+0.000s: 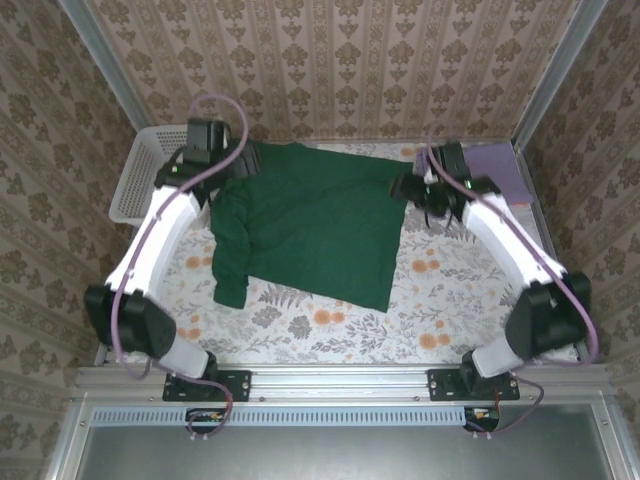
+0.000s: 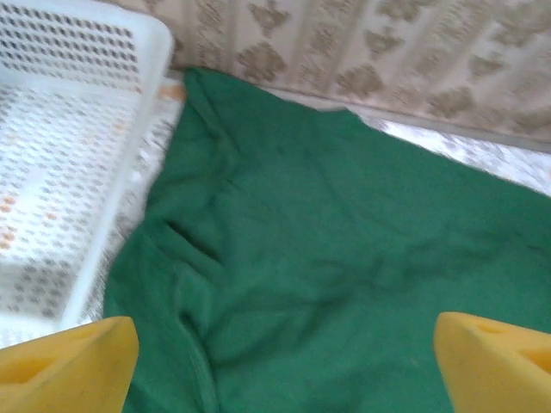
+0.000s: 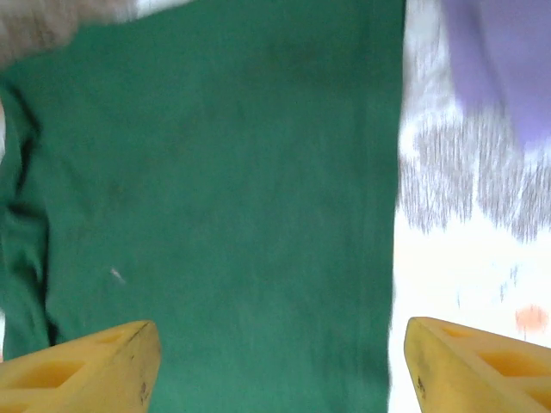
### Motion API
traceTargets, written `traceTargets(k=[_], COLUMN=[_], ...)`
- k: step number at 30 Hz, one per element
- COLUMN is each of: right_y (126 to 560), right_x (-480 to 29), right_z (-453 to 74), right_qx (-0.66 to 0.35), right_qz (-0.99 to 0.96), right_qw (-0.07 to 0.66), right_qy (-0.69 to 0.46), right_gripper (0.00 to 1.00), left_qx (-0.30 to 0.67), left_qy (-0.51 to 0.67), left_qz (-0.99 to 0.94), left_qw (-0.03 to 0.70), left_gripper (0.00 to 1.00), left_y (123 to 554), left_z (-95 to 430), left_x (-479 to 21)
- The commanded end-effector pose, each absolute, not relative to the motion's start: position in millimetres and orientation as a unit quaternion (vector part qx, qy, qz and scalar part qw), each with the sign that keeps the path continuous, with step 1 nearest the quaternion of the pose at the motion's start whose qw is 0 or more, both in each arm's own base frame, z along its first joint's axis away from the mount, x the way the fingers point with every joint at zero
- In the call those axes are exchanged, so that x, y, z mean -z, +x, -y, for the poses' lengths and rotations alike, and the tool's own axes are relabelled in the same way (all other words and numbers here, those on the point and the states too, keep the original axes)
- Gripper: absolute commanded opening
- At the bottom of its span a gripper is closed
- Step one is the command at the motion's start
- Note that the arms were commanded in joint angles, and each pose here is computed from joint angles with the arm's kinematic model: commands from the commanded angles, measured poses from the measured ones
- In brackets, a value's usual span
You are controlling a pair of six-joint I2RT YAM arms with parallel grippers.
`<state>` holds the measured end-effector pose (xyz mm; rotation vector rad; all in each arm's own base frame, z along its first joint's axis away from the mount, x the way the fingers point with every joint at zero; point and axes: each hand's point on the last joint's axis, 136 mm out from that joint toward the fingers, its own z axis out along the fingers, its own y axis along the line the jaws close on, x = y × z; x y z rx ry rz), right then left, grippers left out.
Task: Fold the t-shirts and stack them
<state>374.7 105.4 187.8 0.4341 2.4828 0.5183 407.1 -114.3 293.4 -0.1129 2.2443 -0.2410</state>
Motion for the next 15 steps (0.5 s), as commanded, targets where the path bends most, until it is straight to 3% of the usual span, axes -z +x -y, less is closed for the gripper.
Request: traceTargets(k=[1,6,11,15], right_y=[328,253,229,223], right_x=[-155,-91,-63,-49], right_z=[-128,-128,-136,-148], right_qx=[-0.257,-0.256,-0.263,-0.263], right_qz=[-0.924,-0.939,-0.941,-0.945], right_qw=[0.235,0.161,0.127,0.108], right_qy=[0.156,0.164,0.169,0.159], right_gripper=[0.72,0.59,0.49,0.48], left_qx=[0.087,0.084,0.077,0.019], left_qy=[-0.009,0.015,-0.008,-0.021], left_qz=[-0.923,-0.957,-0.972,-0.984], left_qw=[0.374,0.277,0.220,0.177], left_gripper=[0.86,0.77,0.72,0.69], left_y=[359,278,228,200], left_z=[128,133,120,99], left_x=[-255,-178,-119,-87])
